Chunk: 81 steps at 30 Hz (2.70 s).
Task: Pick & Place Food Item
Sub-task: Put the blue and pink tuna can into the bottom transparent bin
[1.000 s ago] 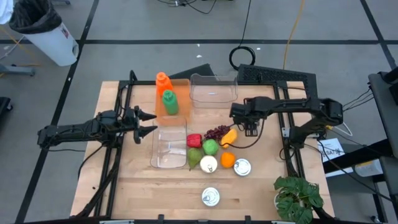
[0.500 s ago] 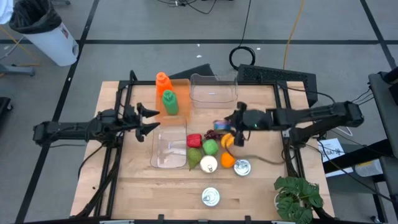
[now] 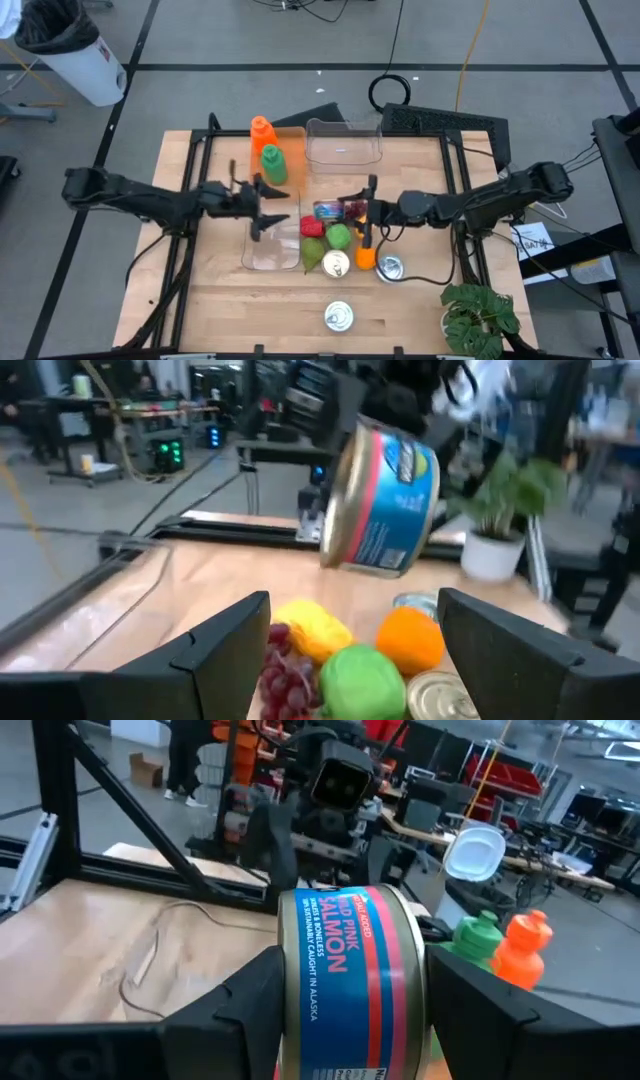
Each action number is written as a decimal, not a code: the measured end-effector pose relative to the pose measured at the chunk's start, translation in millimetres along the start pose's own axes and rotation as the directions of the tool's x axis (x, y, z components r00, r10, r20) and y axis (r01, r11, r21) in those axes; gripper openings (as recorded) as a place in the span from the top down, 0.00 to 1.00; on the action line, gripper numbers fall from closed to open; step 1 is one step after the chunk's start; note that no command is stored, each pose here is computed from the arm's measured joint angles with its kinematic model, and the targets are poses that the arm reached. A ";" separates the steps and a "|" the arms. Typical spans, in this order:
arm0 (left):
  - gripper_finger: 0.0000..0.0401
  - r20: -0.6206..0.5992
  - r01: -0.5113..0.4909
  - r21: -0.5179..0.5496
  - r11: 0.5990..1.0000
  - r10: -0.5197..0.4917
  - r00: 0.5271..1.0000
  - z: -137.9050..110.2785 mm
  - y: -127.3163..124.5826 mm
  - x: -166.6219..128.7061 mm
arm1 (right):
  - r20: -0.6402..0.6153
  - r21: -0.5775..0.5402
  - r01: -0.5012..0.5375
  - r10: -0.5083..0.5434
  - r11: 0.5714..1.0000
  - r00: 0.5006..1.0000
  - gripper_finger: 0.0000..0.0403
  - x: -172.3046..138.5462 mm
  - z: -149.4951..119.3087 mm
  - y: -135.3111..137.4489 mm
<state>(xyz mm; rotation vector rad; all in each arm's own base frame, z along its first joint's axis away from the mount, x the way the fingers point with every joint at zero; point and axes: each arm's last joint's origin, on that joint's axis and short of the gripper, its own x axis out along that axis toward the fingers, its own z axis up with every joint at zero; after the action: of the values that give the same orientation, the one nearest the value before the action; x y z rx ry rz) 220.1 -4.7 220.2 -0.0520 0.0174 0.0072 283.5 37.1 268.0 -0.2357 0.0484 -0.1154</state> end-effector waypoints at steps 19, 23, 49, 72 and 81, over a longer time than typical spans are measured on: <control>0.26 0.012 0.062 0.205 0.977 -0.065 0.998 32.2 -24.7 81.2 | 0.058 -0.034 -0.042 0.044 0.999 0.997 0.51 -5.0 8.3 14.9; 0.35 0.011 0.068 0.228 0.971 -0.072 0.997 32.1 -27.0 81.0 | 0.052 -0.036 -0.041 0.043 0.999 0.998 0.51 -5.0 7.8 14.9; 0.52 -0.453 -0.156 0.695 0.702 0.595 0.664 -0.8 -61.6 -11.4 | 0.030 0.094 -0.176 0.174 0.980 0.984 0.37 -42.1 29.4 24.1; 0.52 -0.769 0.190 0.581 0.792 0.456 0.449 -61.2 -37.8 22.6 | 0.023 0.093 -0.145 0.144 0.985 0.989 0.37 -39.7 28.0 19.4; 0.14 -0.776 0.138 0.540 0.830 0.428 0.463 -61.8 -38.6 24.3 | 0.022 0.090 -0.145 0.144 0.985 0.989 0.37 -39.7 28.0 19.4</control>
<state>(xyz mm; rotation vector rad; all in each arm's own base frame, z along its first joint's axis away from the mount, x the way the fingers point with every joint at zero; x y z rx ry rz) 243.6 -46.4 160.1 0.5451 1.1121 0.1641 248.0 67.1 292.0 -0.1409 0.0443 0.0288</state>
